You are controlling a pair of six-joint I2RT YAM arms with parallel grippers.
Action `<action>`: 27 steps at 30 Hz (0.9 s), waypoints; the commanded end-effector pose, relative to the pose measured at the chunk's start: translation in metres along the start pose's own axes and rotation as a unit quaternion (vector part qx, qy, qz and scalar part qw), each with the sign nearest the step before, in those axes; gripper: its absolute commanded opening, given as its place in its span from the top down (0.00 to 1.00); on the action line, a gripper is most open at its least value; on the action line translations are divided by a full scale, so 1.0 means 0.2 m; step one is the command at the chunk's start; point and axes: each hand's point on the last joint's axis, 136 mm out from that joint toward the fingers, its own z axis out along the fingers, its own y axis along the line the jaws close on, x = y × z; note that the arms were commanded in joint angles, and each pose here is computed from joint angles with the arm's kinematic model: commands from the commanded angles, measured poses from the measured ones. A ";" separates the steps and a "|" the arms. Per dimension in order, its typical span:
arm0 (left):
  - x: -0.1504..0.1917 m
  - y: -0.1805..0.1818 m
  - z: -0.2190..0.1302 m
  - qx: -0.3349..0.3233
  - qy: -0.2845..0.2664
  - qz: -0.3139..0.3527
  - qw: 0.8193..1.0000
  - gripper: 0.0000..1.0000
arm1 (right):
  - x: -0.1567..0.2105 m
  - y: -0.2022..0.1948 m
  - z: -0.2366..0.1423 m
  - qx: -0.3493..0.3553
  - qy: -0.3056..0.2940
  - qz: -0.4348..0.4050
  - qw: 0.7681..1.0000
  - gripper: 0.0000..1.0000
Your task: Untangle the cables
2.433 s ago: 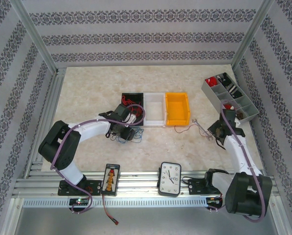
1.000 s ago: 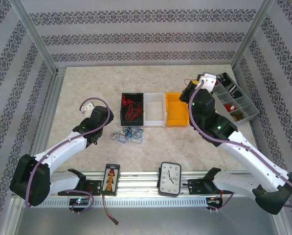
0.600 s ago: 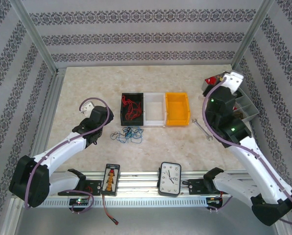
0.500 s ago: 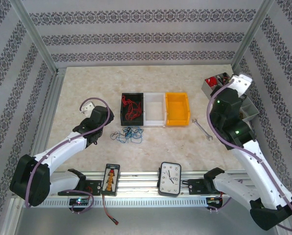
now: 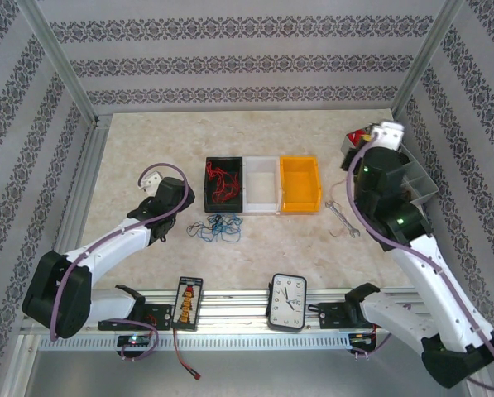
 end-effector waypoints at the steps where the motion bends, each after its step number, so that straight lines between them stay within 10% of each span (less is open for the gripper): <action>1: -0.02 0.02 0.01 -0.005 -0.006 -0.033 0.999 0.11 | -0.08 0.30 -0.03 -0.108 -0.001 0.008 0.994 0.93; 15: 0.00 0.09 -0.02 -0.018 0.002 -0.046 0.999 0.11 | 0.08 1.20 0.23 -0.301 0.096 0.039 0.948 0.93; 27: 0.00 0.07 -0.04 -0.003 0.007 -0.052 0.999 0.11 | 0.64 1.37 0.48 -0.235 0.186 -0.035 0.953 0.94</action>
